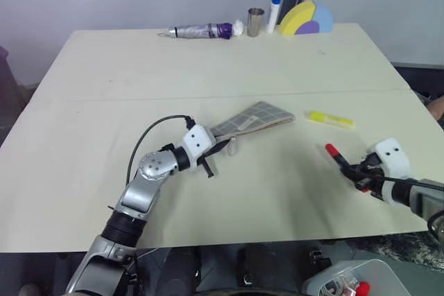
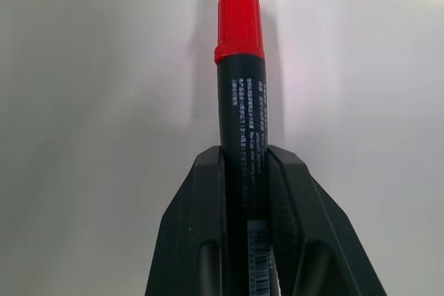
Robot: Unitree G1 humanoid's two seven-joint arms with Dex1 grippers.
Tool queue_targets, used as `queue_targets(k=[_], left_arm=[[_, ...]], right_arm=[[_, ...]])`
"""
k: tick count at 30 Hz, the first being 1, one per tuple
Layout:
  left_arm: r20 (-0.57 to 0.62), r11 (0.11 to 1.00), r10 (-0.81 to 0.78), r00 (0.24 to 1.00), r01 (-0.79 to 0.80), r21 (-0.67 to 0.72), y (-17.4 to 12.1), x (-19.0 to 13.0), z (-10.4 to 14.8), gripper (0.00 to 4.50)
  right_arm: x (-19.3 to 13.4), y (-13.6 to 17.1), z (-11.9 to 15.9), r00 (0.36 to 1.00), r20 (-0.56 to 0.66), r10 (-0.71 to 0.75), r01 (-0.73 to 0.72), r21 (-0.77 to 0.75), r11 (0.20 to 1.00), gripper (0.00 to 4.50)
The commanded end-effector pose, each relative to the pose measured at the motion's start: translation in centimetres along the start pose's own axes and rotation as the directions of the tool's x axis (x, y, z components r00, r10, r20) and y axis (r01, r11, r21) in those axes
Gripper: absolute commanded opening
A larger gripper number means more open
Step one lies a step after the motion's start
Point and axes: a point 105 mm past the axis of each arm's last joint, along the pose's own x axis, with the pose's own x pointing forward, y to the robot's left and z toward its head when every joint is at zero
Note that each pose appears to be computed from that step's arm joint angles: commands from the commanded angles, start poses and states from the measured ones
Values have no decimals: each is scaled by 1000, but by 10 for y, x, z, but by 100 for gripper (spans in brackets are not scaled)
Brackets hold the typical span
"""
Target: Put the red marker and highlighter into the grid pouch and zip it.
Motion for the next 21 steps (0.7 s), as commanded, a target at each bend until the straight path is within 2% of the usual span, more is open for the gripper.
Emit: queue_targets(k=[1,8,21], left_arm=[[47,1000,7,999,-8,25,2,0,12,0],[77,1000,4,997,-5,13,0,0,18,0],[81,999,-38,996,35,30,-11,-1,20,0]], right_arm=[[-6,29,56,982,155,104,-66,-232,970,27],[6,43,85,974,183,136,-65,-349,935,27],[21,35,85,987,120,105,-49,-404,913,27]])
